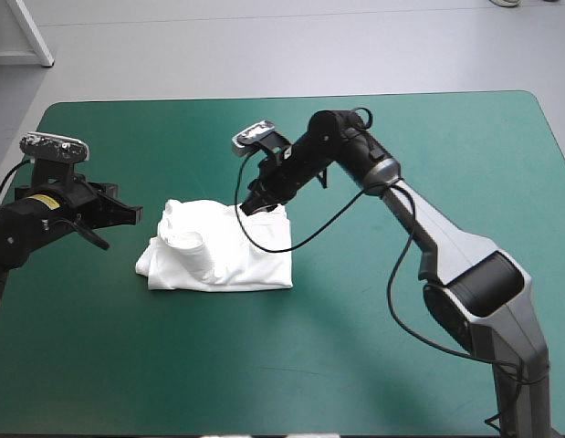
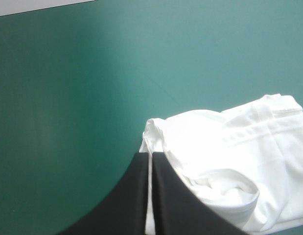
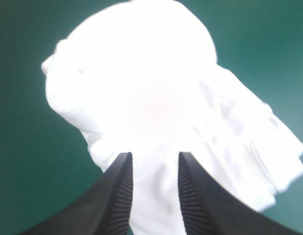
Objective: Fold the cloth
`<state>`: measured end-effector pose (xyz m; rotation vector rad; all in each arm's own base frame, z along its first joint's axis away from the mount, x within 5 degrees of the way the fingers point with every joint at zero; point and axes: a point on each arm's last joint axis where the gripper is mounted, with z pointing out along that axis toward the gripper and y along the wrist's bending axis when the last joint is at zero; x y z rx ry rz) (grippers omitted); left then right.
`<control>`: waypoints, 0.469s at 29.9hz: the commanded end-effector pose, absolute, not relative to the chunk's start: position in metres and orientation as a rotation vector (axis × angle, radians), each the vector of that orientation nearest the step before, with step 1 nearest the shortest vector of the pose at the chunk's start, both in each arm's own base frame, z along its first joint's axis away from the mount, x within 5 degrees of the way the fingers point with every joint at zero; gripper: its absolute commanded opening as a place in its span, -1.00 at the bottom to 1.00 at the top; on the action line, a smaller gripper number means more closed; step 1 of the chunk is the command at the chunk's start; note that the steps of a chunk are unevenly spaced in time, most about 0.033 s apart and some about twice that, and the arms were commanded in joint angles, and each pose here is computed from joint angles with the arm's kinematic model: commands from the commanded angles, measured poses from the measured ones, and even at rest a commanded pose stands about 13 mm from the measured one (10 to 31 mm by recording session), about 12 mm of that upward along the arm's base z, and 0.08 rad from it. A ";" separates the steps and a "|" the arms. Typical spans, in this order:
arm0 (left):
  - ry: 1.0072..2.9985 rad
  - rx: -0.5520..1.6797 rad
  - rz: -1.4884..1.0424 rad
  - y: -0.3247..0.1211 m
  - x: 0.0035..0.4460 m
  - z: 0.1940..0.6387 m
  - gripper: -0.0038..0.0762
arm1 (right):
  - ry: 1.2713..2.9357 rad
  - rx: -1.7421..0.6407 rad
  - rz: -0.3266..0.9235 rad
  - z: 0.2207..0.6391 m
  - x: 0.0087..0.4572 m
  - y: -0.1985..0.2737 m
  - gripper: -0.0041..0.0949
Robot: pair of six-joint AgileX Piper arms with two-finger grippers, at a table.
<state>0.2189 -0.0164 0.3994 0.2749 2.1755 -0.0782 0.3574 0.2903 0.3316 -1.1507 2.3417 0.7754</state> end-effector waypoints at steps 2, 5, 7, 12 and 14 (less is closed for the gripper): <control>2.098 0.249 -0.088 -0.017 0.217 0.414 -0.86 | 2.283 -1.010 0.886 0.357 0.343 0.249 -0.31; 2.099 0.252 -0.087 -0.017 0.216 0.414 -0.86 | 2.270 -0.825 0.911 0.340 0.340 0.220 -0.32; 2.099 0.252 -0.087 -0.017 0.216 0.414 -0.86 | 2.235 -0.709 0.941 0.328 0.337 0.207 -0.32; 2.095 0.254 -0.085 -0.017 0.217 0.414 -0.86 | 2.209 -0.515 0.999 0.279 0.333 0.193 -0.24; 2.099 0.255 -0.086 -0.017 0.216 0.414 -0.86 | 2.237 -0.541 1.026 0.262 0.335 0.196 0.00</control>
